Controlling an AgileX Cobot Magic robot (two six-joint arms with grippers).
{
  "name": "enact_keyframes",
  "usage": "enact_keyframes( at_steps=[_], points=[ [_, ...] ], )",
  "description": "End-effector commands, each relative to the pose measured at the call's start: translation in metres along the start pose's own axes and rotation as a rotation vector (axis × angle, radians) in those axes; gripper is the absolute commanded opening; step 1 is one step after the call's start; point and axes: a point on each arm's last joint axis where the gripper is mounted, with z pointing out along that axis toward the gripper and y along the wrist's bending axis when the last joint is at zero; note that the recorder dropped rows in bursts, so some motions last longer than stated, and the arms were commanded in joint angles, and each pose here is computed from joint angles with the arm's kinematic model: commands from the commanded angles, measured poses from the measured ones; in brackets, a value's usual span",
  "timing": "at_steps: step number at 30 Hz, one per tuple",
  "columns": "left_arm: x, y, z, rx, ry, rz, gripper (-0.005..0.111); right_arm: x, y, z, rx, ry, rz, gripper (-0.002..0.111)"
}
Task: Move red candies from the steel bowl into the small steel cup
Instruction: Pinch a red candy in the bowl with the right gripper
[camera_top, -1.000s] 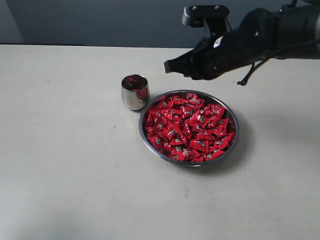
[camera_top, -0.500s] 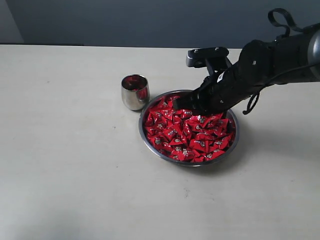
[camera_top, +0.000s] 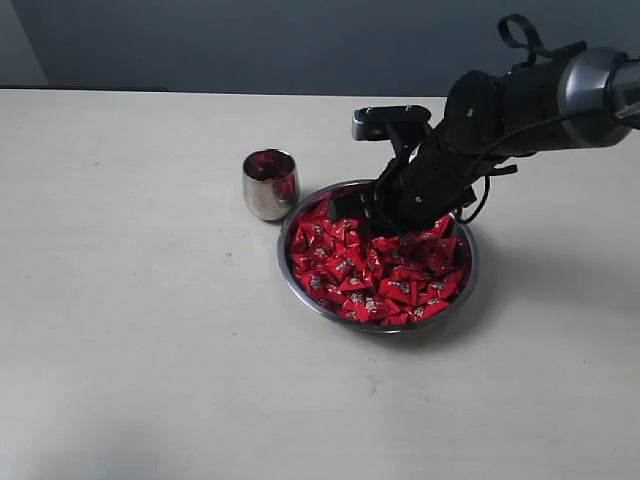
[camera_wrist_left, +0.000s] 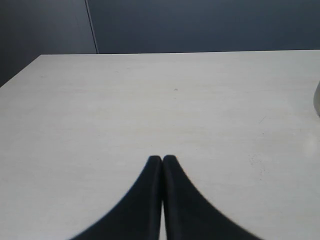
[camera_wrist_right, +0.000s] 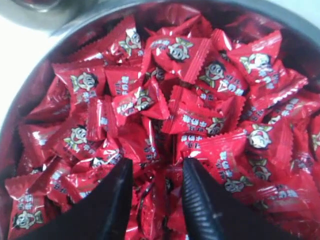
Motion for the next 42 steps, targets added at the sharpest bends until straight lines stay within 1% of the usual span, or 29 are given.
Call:
enact_keyframes(
  at_steps=[1,36,42],
  points=[
    [0.0004,-0.0004,0.0001,0.006,-0.011,-0.006,0.000,0.0003,0.0043,0.0028,-0.005,0.009,-0.016,0.034],
    [0.0004,-0.0004,0.0001,0.006,-0.011,-0.006,0.000,0.0019,0.0036,0.0028,0.002,0.027,-0.033,0.034],
    [0.0004,-0.0004,0.0001,0.006,-0.011,-0.006,0.000,0.0038,0.0022,0.0082,0.006,0.042,-0.035,0.034]
  ],
)
